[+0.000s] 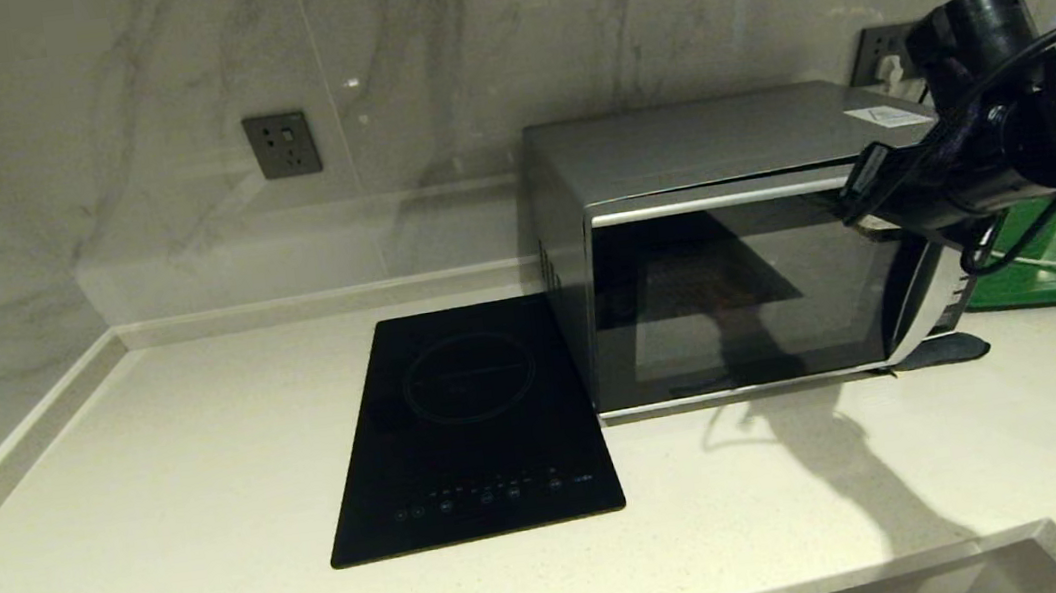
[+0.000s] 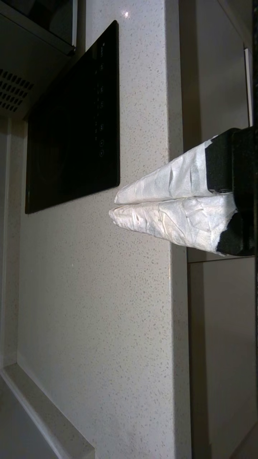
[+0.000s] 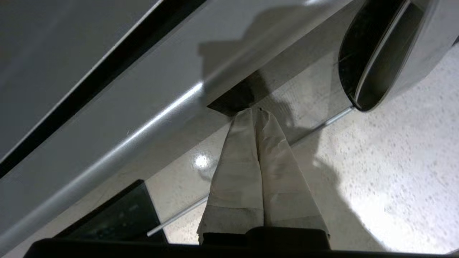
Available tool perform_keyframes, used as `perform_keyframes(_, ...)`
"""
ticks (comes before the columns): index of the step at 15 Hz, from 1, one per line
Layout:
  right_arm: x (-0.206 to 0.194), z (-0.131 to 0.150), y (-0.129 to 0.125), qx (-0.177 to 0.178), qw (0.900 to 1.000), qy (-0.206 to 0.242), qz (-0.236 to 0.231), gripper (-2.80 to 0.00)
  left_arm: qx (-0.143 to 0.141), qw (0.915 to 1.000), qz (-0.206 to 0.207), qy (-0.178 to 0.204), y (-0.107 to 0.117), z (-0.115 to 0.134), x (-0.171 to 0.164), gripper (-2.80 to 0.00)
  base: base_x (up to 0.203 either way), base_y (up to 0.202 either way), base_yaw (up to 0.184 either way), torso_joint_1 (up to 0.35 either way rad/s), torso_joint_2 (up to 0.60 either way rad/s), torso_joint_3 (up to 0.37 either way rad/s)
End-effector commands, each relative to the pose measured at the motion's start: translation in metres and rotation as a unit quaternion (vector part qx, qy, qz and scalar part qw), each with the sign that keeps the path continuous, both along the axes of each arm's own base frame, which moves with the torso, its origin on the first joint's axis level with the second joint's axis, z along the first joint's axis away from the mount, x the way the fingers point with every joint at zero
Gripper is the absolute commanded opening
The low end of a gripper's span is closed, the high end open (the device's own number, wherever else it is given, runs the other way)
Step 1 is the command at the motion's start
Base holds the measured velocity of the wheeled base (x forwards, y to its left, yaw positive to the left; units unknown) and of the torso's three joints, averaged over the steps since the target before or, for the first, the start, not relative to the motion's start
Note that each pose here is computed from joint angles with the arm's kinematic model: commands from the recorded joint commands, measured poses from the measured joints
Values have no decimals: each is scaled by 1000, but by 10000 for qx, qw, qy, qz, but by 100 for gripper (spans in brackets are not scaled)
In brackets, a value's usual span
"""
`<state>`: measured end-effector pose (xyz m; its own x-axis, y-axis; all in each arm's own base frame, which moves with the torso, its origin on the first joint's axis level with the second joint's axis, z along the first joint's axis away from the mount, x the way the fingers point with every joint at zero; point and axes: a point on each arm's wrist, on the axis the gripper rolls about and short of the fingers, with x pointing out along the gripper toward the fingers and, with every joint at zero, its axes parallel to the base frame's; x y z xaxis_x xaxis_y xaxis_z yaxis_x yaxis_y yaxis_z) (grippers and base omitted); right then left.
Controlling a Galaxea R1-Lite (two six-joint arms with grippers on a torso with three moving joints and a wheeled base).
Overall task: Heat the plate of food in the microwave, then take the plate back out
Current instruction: Close the microwave oven
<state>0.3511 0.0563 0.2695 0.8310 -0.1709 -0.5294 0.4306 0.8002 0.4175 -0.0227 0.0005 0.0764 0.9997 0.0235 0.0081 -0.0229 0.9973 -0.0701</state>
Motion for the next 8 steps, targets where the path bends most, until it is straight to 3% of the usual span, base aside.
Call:
perform_keyframes(1,11,0,0,67,9999,-125,-26,-280,-3,10000,5,2,0,0,0,-280,0,0,0,0,0,0)
perform_keyframes(8,24,0,-8,238,9995,-181,37,-280,-3,10000,5,2,0,0,0,-280,0,0,0,0,0,0)
